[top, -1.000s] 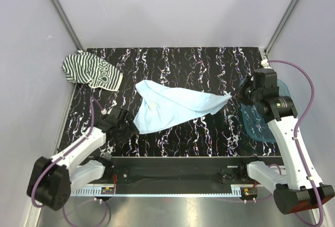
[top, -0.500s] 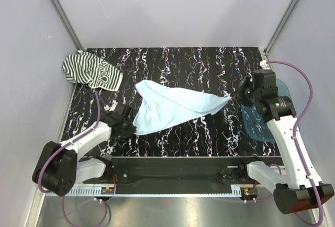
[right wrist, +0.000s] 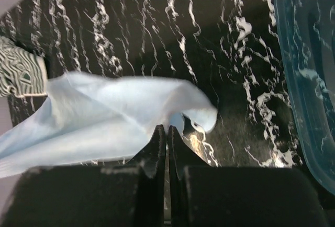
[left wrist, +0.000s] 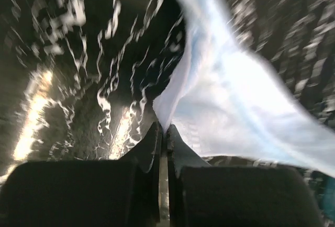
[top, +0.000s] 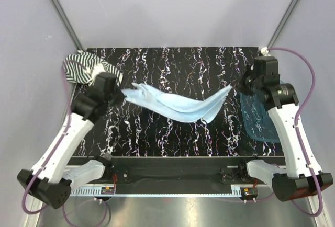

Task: Roll the towels
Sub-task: Flatten the towel

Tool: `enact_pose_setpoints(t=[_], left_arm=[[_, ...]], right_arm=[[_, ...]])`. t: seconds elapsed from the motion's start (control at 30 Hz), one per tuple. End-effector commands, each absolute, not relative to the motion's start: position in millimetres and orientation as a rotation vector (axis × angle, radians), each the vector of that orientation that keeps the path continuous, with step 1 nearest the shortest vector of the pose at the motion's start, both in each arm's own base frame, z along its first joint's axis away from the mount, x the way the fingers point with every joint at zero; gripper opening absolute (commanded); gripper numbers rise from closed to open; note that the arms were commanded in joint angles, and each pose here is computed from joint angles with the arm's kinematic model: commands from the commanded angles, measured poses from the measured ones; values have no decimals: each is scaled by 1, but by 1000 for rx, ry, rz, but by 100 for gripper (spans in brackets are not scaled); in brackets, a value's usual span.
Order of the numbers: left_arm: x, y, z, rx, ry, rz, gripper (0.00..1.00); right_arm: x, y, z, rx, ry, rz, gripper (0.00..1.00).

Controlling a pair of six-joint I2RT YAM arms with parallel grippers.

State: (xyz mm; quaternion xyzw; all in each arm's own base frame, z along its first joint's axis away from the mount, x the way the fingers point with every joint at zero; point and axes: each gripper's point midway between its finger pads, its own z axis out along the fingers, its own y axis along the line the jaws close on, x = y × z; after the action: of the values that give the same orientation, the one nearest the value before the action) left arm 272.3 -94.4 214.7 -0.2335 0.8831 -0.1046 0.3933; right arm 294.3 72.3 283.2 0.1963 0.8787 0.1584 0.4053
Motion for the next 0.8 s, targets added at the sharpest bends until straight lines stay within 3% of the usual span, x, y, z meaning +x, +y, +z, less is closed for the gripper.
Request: enact_pose_setpoints(t=[0.0, 0.17, 0.37, 0.53, 0.57, 0.67, 0.7, 0.73, 0.77], left_arm=[[266, -53, 312, -539, 2046, -125, 0], [279, -25, 407, -517, 1894, -100, 0], [341, -7, 428, -537, 1893, -201, 0], [422, -16, 416, -473, 2007, -270, 0], [420, -9, 439, -474, 1959, -269, 0], [424, 4, 436, -489, 1934, -278, 0], [404, 8, 452, -491, 1879, -283, 0], [402, 12, 419, -521, 1942, -268, 0], [399, 20, 421, -527, 1901, -267, 0]], right_arm=[[311, 72, 336, 438, 2109, 402, 0], [351, 73, 348, 439, 2157, 362, 0], [414, 83, 339, 443, 2250, 509, 0], [468, 71, 343, 471, 2280, 591, 0], [470, 73, 348, 463, 2275, 609, 0], [465, 54, 369, 471, 2220, 613, 0], [466, 54, 357, 456, 2244, 609, 0], [448, 55, 379, 429, 2189, 613, 0], [441, 56, 379, 424, 2173, 621, 0]])
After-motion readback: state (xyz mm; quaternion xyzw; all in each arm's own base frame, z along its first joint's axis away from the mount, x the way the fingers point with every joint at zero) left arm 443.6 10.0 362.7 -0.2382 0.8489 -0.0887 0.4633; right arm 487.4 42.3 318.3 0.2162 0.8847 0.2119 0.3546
